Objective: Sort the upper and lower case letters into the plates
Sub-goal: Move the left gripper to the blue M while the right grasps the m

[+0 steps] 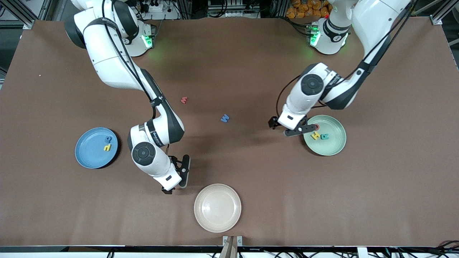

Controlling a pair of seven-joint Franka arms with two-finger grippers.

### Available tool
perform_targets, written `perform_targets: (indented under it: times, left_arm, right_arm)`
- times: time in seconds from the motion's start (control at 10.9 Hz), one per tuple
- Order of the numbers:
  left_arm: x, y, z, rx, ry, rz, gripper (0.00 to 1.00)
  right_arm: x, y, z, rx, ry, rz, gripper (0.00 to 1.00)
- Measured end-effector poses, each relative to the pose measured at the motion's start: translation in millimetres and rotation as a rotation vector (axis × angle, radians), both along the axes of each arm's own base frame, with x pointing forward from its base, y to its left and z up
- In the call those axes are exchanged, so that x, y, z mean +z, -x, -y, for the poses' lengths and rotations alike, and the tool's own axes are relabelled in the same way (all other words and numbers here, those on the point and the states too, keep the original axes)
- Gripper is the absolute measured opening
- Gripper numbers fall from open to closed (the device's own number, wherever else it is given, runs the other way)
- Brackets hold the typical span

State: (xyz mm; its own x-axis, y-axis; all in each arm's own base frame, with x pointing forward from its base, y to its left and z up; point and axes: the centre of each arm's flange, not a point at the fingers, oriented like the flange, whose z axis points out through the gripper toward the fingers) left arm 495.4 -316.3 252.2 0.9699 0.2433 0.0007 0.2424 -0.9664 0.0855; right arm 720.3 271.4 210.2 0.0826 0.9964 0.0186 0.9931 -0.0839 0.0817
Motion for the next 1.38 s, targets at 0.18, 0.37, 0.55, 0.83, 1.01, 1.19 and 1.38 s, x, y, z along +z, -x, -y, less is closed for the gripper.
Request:
perform_targets:
  times: [0.18,0.37,0.55,0.83,1.01,1.19,1.38]
  left_arm:
    - [0,-2,5,0.030,0.009,-0.003,1.00]
    - [2,-7,4,0.041,0.014,0.002,1.00]
    - [3,-7,7,0.040,0.017,0.004,1.00]
    - [0,4,26,0.063,0.021,-0.007,1.00]
    - [0,8,32,0.068,0.022,-0.009,1.00]
    - [1,12,46,0.133,0.033,-0.016,1.00]
    - [-1,18,66,0.219,0.049,-0.035,1.00]
  right_arm:
    - [-8,-2,15,-0.018,0.008,-0.014,1.00]
    - [-21,-3,24,-0.029,0.012,-0.025,1.00]
    - [-29,-3,24,-0.028,0.008,-0.015,1.00]
    - [-39,-6,23,-0.027,-0.005,0.023,1.00]
    - [-39,-7,25,-0.029,-0.004,0.029,1.00]
    - [-39,-7,27,-0.031,-0.001,0.030,1.00]
    - [-39,-8,28,-0.033,0.000,0.031,1.00]
